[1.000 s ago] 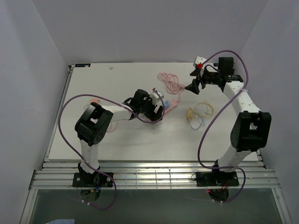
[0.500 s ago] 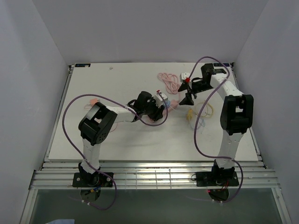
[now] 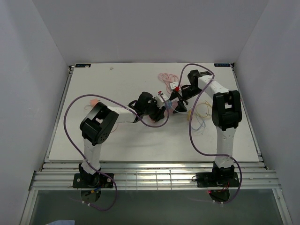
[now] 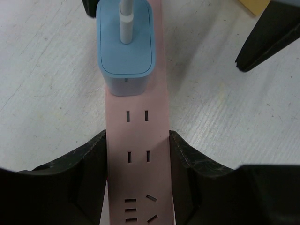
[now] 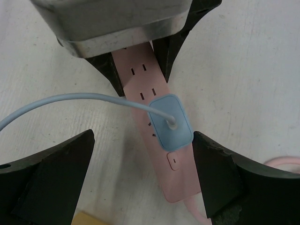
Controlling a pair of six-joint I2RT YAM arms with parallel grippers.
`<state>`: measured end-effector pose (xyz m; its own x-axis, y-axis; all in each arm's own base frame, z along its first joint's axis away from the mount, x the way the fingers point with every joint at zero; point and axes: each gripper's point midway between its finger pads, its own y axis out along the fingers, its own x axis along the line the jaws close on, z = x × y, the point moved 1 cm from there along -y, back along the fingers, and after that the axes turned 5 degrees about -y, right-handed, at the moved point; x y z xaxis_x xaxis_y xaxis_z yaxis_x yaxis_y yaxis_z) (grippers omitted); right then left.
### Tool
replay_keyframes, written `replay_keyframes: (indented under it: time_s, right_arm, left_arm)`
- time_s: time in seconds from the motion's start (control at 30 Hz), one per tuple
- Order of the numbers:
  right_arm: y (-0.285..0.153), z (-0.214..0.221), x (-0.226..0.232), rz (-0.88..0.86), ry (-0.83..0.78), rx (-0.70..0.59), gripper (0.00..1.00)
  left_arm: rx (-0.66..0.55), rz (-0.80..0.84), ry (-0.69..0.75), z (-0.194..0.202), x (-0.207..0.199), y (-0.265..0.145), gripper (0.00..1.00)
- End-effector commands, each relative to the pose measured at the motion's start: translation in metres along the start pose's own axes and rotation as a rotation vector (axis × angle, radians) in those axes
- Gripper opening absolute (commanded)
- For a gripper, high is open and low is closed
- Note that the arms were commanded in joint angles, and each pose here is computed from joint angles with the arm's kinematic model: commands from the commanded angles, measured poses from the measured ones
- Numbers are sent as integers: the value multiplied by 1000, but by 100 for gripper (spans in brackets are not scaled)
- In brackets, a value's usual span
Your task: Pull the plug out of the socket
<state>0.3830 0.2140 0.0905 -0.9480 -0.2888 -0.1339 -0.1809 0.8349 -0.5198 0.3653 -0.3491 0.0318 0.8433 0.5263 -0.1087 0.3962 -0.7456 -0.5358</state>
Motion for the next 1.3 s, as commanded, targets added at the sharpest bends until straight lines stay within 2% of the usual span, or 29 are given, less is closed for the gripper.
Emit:
replay_keyframes:
  time_s: [0.0, 0.23, 0.4, 0.43, 0.47, 0.57, 0.67, 0.7, 0.8, 0.83, 0.93, 1.27]
  right_arm:
    - [8, -2, -10, -5, -47, -8, 90]
    - [26, -2, -18, -28, -77, -11, 90]
    - [33, 2, -16, -53, -70, 32, 98]
    - [34, 4, -16, -56, -66, 47, 92]
    - [35, 7, -15, -61, -61, 68, 81]
    - [36, 11, -14, -61, -49, 85, 62]
    - [35, 13, -14, -61, -40, 97, 50]
    - [36, 14, -14, -60, -38, 101, 49]
    - [36, 14, -11, -61, -41, 105, 35]
    - [36, 13, -11, -60, -47, 102, 24]
    - [33, 8, -13, -48, -56, 80, 8]
    - [15, -45, -16, 4, -96, -65, 8]
  left_arm:
    - [130, 163, 28, 57, -43, 20, 0]
    - [125, 170, 34, 62, -45, 19, 0]
    - [116, 175, 34, 62, -47, 14, 0]
    - [109, 176, 35, 60, -47, 14, 0]
    - [109, 176, 35, 61, -48, 14, 0]
    - [109, 174, 32, 63, -48, 14, 0]
    - [109, 166, 28, 65, -47, 14, 0]
    - [112, 168, 26, 67, -47, 14, 0]
    - [116, 169, 18, 69, -48, 14, 0]
    - [119, 169, 13, 70, -48, 14, 0]
    - [125, 170, 7, 73, -48, 15, 0]
    - [162, 174, -29, 94, -50, 17, 0]
